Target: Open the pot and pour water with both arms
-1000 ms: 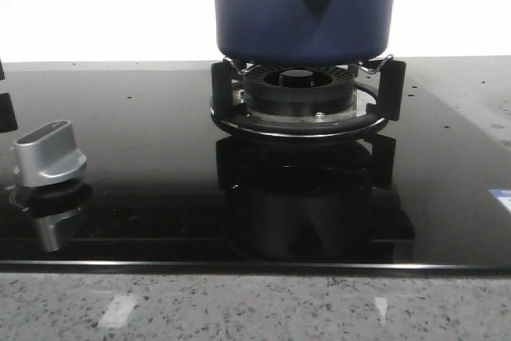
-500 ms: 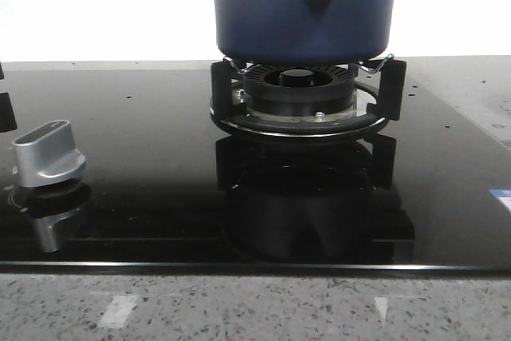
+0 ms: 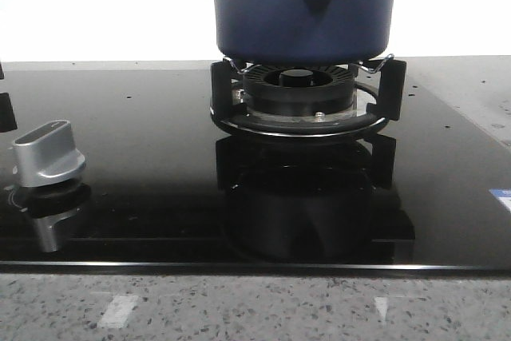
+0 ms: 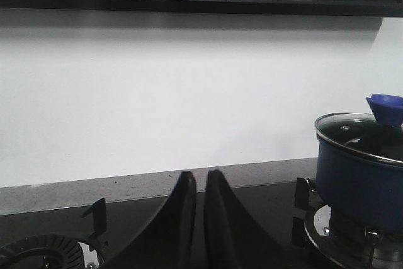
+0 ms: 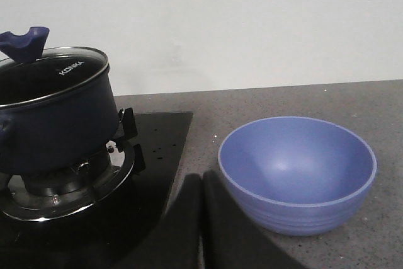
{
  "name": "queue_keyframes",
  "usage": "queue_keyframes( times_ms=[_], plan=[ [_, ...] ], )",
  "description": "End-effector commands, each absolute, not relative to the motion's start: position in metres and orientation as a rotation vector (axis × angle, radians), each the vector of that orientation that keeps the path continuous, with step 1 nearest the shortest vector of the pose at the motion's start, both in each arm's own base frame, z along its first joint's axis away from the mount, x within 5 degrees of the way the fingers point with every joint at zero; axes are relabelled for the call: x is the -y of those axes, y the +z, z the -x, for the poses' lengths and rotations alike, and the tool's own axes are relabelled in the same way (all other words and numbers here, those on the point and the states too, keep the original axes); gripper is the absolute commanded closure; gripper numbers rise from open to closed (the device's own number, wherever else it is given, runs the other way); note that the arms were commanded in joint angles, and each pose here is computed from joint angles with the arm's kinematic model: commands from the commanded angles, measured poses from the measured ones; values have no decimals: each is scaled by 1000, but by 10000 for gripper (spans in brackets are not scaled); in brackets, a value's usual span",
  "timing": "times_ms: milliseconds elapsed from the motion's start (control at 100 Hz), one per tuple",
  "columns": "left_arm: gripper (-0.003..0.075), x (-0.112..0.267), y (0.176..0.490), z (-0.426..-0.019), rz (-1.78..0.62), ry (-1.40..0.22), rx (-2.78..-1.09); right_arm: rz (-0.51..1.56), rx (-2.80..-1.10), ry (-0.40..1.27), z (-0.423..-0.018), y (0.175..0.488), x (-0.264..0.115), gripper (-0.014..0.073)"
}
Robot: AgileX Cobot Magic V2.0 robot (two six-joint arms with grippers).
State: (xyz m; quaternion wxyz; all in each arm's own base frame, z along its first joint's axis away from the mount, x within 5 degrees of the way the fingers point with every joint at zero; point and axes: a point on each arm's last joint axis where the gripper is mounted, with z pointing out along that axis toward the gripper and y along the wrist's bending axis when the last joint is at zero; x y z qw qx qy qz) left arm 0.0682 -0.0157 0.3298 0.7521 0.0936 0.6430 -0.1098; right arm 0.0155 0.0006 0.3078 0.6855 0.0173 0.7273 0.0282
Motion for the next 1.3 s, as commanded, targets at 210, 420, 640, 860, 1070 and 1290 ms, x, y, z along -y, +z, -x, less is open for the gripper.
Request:
queue_keyframes(
  times_ms=[210,420,640,860,1070,1290],
  plan=[
    [740,18,338,-67,-194,-294,-1386,-27,-1550,54,-15,320,0,665],
    [740,18,337,-67,-195,-294,-1388,-27,-1550,54,-15,320,0,665],
    [740,20,330,-67,-238,-268,-1389,-27,-1550,54,-15,320,0,665],
    [741,27,296,-62,-411,-192,-1384,-27,-1550,54,-15,320,0,665],
    [740,13,235,-64,-168,-111,-1681,-27,-1550,54,-15,320,0,665],
    [740,3,208,-53,3,-40,-1607,-27,-1548,54,-15,320,0,665]
  ],
)
